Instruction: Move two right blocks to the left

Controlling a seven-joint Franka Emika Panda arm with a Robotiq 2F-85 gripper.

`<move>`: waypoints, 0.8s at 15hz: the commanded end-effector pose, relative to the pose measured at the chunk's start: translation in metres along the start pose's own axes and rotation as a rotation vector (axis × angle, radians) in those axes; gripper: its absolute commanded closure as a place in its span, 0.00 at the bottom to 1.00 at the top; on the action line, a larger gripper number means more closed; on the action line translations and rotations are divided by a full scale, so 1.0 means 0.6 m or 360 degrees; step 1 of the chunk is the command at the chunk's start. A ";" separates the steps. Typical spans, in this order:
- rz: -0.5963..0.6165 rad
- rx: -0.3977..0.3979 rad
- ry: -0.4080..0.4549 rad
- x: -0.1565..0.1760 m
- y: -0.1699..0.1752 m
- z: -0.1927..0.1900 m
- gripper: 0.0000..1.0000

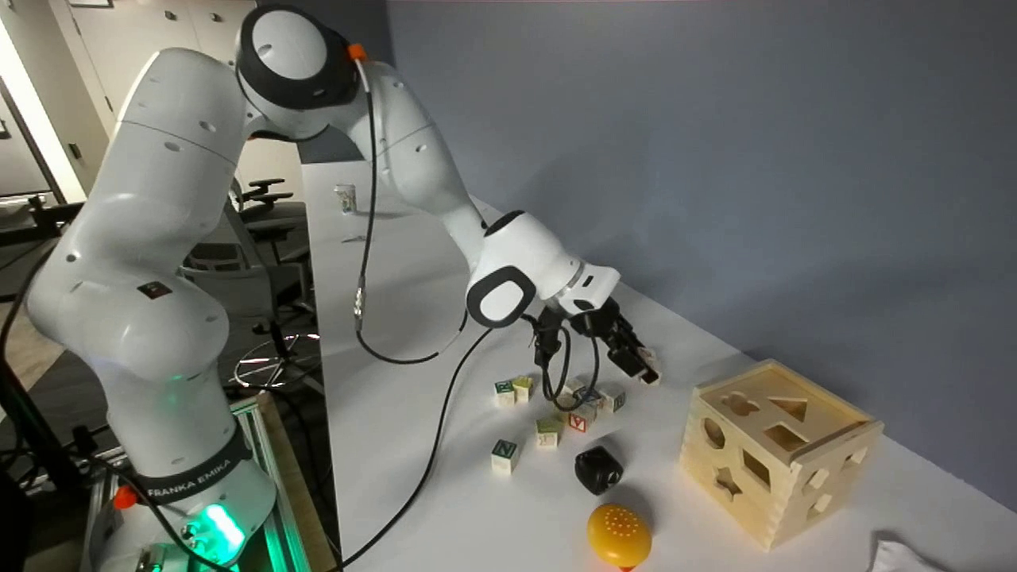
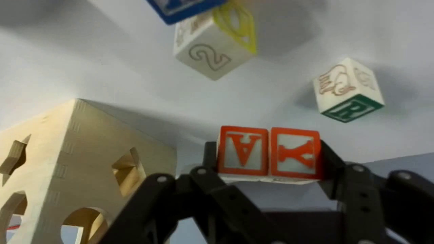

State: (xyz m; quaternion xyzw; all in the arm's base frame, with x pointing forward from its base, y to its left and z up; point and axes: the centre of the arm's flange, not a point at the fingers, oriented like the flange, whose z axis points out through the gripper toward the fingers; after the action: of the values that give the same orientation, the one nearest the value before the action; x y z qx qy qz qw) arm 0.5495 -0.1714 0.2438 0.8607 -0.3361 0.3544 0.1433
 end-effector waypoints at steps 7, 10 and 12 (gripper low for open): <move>-0.0135 0.0320 -0.0781 0.092 -0.105 -0.110 0.56; -0.0217 0.0419 -0.0996 0.087 -0.155 -0.104 0.56; -0.0249 0.0483 -0.1171 0.081 -0.181 -0.103 0.56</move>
State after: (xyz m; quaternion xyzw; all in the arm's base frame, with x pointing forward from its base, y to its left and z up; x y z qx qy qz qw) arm 0.5947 -0.0910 0.3271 0.9573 -0.2611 0.1138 -0.0487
